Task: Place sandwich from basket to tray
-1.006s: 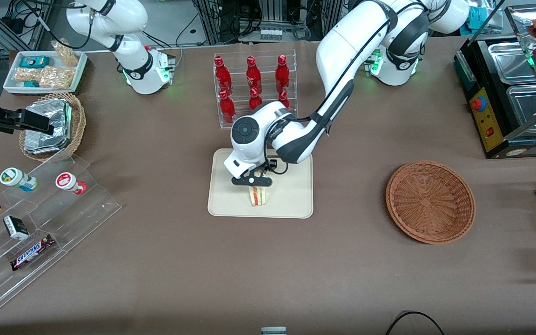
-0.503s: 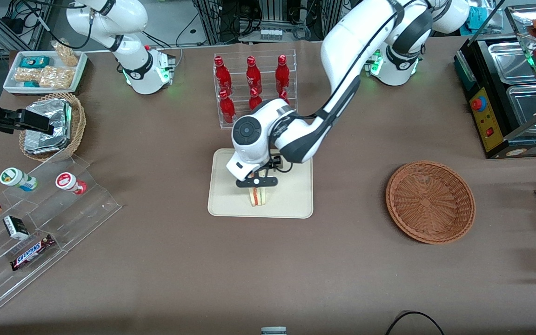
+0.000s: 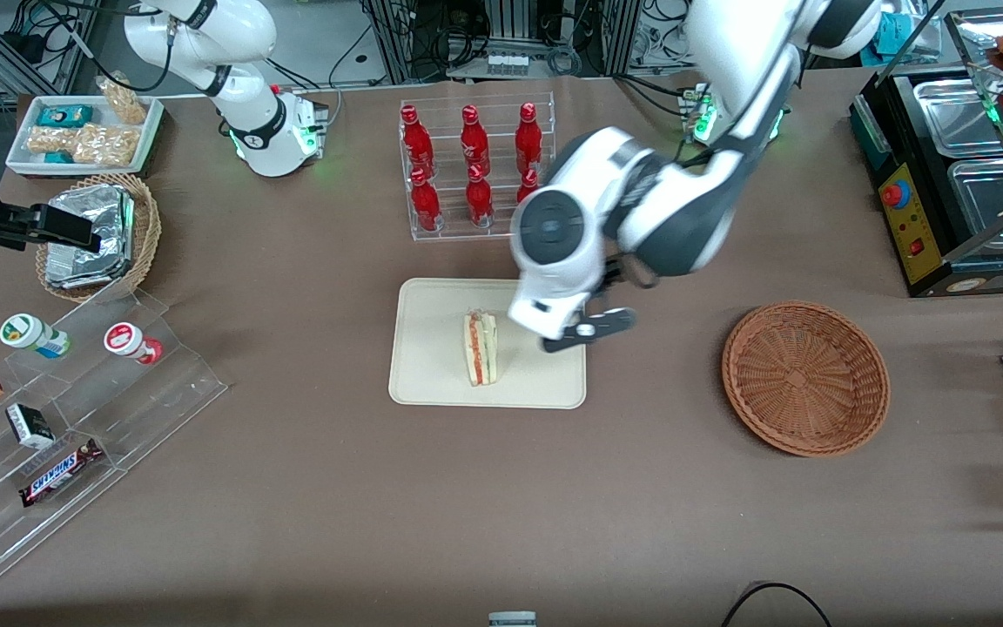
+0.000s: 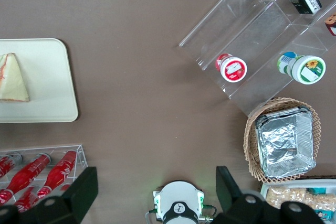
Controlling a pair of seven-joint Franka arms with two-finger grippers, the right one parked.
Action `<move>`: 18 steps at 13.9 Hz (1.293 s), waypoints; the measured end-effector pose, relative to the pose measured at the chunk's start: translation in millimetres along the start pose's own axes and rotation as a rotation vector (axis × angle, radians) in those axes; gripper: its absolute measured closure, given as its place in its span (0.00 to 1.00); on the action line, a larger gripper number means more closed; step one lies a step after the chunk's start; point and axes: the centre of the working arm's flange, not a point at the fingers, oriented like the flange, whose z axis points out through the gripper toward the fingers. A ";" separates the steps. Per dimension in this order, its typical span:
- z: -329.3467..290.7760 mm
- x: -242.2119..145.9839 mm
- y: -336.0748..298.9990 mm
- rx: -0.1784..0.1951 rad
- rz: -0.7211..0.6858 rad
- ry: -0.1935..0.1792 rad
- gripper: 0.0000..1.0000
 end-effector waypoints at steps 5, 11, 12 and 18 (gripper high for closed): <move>-45.2 85.2 -160.9 -0.017 0.168 -0.078 0.00; -52.5 134.0 -303.8 -0.072 0.174 -0.093 0.00; -55.4 133.4 -312.8 -0.054 0.156 -0.082 0.00; -80.6 91.5 -342.6 -0.042 0.127 0.019 0.00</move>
